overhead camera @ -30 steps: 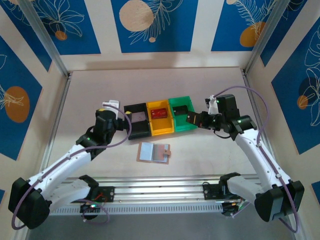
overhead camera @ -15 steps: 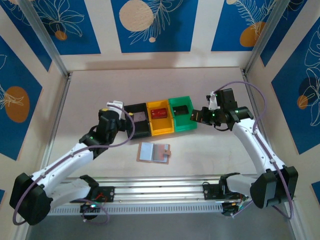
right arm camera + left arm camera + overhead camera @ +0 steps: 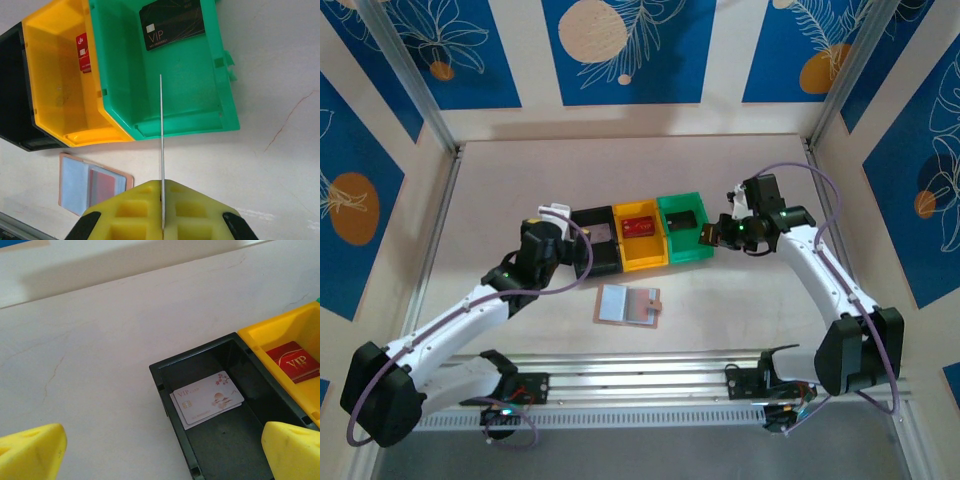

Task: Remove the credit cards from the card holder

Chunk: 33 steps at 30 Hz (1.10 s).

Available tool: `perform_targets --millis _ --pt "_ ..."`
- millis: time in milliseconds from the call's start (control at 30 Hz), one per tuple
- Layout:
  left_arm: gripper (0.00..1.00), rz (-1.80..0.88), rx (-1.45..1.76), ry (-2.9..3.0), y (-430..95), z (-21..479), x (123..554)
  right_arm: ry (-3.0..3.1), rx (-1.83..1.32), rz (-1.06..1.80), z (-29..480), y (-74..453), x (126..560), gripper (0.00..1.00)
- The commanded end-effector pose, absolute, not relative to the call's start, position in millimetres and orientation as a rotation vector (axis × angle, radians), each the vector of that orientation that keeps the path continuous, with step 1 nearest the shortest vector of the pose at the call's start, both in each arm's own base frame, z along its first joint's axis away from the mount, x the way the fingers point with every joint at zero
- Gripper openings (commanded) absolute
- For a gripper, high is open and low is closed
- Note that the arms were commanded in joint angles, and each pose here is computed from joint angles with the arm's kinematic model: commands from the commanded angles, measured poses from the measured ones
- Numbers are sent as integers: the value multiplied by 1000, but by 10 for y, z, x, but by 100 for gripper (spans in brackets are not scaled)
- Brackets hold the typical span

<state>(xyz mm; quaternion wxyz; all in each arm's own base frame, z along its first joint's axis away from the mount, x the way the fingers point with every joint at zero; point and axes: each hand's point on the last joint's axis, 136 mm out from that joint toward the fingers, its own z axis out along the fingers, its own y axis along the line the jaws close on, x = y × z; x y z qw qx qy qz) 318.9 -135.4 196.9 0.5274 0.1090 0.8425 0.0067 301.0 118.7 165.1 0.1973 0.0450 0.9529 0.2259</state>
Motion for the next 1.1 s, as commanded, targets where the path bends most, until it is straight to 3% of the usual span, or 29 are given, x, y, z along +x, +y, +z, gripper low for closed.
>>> perform_targets --millis 0,1067 --pt "100 37 280 2000 -1377 2012 3207 2625 96 661 1769 1228 3100 0" --pt "100 73 305 2025 -1391 1879 3255 2734 40 518 1488 1342 3225 0"
